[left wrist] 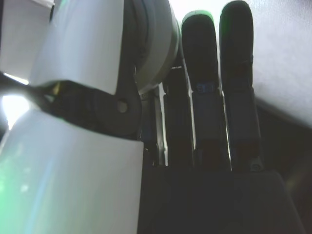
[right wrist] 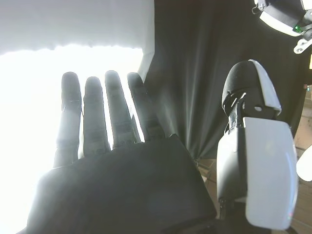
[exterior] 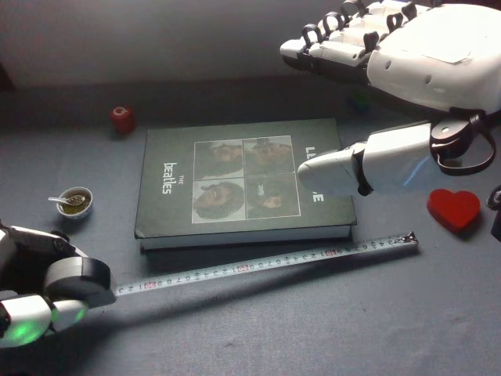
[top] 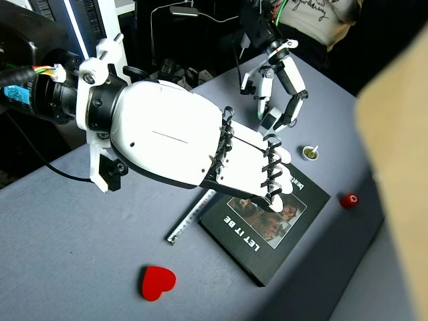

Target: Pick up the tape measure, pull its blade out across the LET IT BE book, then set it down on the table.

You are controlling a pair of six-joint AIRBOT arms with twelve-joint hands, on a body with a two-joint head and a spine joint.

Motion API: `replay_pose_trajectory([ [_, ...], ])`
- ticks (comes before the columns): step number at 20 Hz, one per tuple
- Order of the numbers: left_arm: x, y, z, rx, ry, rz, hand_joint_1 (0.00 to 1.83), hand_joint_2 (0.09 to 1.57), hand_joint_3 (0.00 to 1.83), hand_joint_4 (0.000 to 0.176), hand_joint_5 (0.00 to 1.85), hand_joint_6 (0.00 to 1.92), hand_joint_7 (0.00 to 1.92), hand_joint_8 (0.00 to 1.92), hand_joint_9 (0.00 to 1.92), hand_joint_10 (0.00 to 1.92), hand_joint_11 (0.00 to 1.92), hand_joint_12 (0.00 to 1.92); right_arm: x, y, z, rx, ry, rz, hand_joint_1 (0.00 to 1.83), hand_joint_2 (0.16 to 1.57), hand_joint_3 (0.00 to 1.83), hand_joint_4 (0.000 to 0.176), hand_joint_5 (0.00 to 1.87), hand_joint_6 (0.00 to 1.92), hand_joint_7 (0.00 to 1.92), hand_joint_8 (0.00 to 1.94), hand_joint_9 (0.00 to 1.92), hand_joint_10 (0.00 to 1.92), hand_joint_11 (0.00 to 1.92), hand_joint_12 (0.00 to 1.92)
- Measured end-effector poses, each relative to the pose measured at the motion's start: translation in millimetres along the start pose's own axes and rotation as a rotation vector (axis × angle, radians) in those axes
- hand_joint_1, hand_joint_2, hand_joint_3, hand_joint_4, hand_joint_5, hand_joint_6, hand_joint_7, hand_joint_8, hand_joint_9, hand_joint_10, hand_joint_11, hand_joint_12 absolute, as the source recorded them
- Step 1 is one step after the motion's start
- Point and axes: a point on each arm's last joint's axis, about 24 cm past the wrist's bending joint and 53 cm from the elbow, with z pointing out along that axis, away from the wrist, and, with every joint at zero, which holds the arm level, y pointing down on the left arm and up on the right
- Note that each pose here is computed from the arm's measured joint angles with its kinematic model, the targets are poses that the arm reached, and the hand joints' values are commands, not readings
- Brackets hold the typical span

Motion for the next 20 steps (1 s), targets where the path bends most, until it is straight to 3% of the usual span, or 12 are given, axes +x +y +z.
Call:
replay_pose_trajectory([
  [2, 2.2, -0.5, 2.3, 0.012, 0.007, 0.007, 1.38, 1.09, 0.0, 0.0, 1.06, 0.74, 1.01, 0.89, 0.92, 1.22, 0.8, 0.93, 0.1, 0.2, 0.0, -0.001, 0.0, -0.001, 0.09, 1.06, 0.0, 0.0, 0.08, 0.01, 0.08, 0.0, 0.05, 0.0, 0.0, 0.5],
  [3, 1.6, -1.2, 3.2, 0.016, 0.006, 0.011, 1.38, 1.1, 0.0, 0.0, 0.99, 0.88, 0.99, 0.9, 0.91, 1.24, 0.79, 0.94, 0.2, 0.4, -0.1, -0.001, 0.0, -0.001, 0.09, 1.06, 0.0, 0.0, 0.08, 0.01, 0.09, 0.0, 0.05, 0.0, 0.0, 0.5],
  [4, 1.1, -2.0, 5.5, 0.022, 0.006, 0.015, 1.14, 1.15, 0.01, 0.0, 0.9, 1.08, 0.89, 0.42, 0.82, 0.64, 0.7, 0.85, 0.1, 0.4, -0.1, -0.001, 0.0, -0.001, 0.09, 1.06, 0.0, 0.0, 0.08, 0.01, 0.09, 0.0, 0.06, 0.0, 0.0, 0.5],
  [5, 0.1, -3.3, 7.6, 0.028, 0.001, 0.012, 0.99, 1.14, 0.0, 0.0, 0.79, 0.47, 0.88, 0.15, 0.84, 0.29, 0.67, 0.75, 0.2, 0.6, -0.1, -0.002, 0.001, -0.002, 0.09, 1.06, 0.0, 0.0, 0.08, 0.01, 0.09, 0.0, 0.06, 0.0, 0.0, 0.5],
  [6, 0.7, -4.3, 7.7, 0.032, 0.004, 0.017, 0.86, 1.16, 0.0, 0.0, 0.83, 0.05, 0.88, 0.01, 0.87, 0.06, 0.66, 0.66, 0.2, 0.6, -0.1, -0.002, 0.001, -0.002, 0.09, 1.06, 0.0, 0.0, 0.07, 0.0, 0.09, 0.0, 0.05, 0.0, 0.0, 0.48],
  [9, 2.5, -6.6, 7.6, 0.044, 0.013, 0.028, 0.61, 1.19, 0.01, 0.0, 0.77, 0.0, 0.8, 0.0, 0.81, 0.0, 0.55, 0.57, 0.1, 0.5, -0.1, -0.001, 0.0, -0.003, 0.09, 1.06, 0.0, 0.0, 0.07, 0.0, 0.09, 0.0, 0.05, 0.0, 0.0, 0.48],
  [11, 1.7, -6.2, 7.6, 0.042, 0.01, 0.027, 0.5, 1.18, 0.0, 0.0, 0.66, 0.0, 0.66, 0.0, 0.67, 0.0, 0.45, 0.51, 0.1, 0.5, -0.1, -0.001, 0.0, -0.003, 0.09, 1.06, 0.0, 0.0, 0.08, 0.0, 0.1, 0.0, 0.06, 0.0, 0.0, 0.49],
  [14, 2.5, -6.8, 7.6, 0.045, 0.013, 0.03, 0.45, 1.17, 0.0, 0.0, 0.62, 0.0, 0.57, 0.0, 0.55, 0.0, 0.37, 0.47, 0.3, 0.9, -0.1, -0.002, 0.0, -0.003, 0.09, 1.06, 0.0, 0.0, 0.09, 0.01, 0.1, 0.0, 0.07, 0.0, 0.0, 0.54],
  [18, 2.5, -9.1, 8.2, 0.05, 0.013, 0.029, 0.44, 1.16, 0.0, 0.0, 0.6, 0.0, 0.57, 0.0, 0.55, 0.0, 0.35, 0.45, 0.3, 0.9, -0.1, -0.002, 0.0, -0.004, 0.09, 1.06, 0.0, 0.0, 0.11, 0.01, 0.1, 0.0, 0.08, 0.0, 0.0, 0.57],
  [20, 0.8, -18.5, 10.8, 0.066, 0.008, 0.021, 0.43, 1.16, 0.0, 0.0, 0.58, 0.0, 0.57, 0.0, 0.55, 0.0, 0.35, 0.45, 0.3, 0.9, -0.1, -0.002, 0.0, -0.004, 0.09, 1.07, 0.0, 0.0, 0.1, 0.0, 0.1, 0.0, 0.08, 0.0, 0.0, 0.58],
])
